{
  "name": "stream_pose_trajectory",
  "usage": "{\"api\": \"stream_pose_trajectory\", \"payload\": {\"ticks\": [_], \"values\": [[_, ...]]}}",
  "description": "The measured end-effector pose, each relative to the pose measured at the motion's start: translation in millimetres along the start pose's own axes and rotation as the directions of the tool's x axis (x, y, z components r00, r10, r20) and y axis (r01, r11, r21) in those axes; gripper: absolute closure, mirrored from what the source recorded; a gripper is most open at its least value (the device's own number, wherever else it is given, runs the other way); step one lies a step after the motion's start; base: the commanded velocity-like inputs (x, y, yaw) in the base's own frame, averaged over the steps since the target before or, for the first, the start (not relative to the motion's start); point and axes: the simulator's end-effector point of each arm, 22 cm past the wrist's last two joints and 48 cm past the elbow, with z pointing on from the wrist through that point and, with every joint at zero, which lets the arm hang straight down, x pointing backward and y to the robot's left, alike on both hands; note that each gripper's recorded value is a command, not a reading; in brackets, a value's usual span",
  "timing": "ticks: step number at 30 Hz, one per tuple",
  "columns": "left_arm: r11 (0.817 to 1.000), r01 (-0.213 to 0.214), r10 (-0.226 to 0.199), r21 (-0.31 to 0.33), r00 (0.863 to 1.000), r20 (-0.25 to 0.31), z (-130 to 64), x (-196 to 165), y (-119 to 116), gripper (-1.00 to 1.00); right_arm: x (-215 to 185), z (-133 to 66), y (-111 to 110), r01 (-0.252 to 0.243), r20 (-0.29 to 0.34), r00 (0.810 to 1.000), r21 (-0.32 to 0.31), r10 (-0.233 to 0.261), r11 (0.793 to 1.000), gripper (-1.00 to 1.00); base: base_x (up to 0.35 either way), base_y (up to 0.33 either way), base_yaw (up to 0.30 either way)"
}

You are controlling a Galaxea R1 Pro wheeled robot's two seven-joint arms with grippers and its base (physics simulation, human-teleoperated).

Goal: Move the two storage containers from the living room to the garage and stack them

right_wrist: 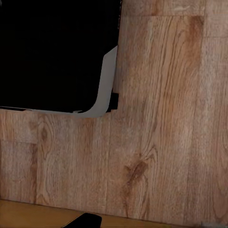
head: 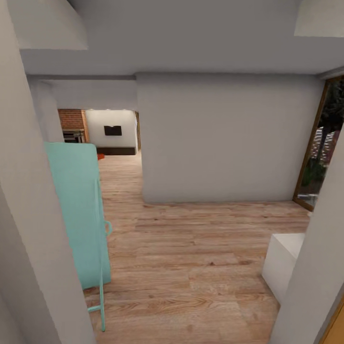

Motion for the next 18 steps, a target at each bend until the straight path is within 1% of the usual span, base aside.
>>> {"api": "stream_pose_trajectory", "payload": {"ticks": [18], "values": [[1.0, 0.0, 0.0, 0.0, 1.0, 0.0, 0.0, -0.3, 0.0, -1.0, 0.2, 0.0, -0.3, 0.0, -0.001, 1.0, 0.0, 0.0, 1.0, -1.0, 0.323, 0.0, 0.0]]}}
